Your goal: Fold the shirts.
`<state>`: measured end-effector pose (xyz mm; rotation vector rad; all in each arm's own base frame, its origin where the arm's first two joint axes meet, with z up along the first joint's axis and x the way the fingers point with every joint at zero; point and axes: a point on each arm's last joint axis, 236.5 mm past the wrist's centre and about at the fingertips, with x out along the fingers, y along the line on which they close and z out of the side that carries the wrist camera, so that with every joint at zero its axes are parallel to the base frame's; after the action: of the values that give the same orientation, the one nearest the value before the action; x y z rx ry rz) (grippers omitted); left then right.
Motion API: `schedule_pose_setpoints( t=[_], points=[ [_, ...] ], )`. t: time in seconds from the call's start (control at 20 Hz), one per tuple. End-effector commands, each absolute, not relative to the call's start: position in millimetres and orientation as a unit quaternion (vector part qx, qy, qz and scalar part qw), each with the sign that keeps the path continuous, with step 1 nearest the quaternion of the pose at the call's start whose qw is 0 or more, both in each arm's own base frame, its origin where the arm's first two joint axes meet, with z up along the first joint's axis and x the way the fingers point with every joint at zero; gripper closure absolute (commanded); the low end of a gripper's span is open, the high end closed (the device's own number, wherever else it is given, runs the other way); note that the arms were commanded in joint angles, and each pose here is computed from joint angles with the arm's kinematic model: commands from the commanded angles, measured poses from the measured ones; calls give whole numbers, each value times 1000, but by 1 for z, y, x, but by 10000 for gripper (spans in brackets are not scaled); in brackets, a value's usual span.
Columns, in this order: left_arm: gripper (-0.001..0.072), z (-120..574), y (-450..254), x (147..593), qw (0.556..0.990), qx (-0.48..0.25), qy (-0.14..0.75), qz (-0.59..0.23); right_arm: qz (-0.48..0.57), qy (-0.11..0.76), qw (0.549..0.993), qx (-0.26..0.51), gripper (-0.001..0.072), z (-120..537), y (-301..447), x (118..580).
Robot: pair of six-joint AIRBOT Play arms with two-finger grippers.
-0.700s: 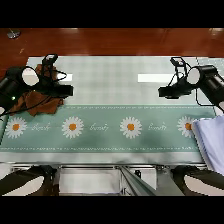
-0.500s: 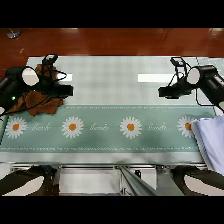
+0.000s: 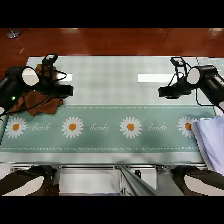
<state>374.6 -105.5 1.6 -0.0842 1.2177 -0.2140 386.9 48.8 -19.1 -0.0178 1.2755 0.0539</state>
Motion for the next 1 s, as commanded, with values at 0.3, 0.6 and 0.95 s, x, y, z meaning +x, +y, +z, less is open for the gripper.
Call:
schedule_pose_setpoints(
  t=[0.3,0.6,0.95],
  points=[
    [484,0,-106,379,818,-40,565,-99,24,588,808,3,552,-17,51,390],
    [5,20,-91,362,807,4,582,-100,55,664,746,-13,82,-22,57,341],
    [7,150,39,384,933,-5,352,78,75,585,807,30,82,5,69,313]
  ],
)
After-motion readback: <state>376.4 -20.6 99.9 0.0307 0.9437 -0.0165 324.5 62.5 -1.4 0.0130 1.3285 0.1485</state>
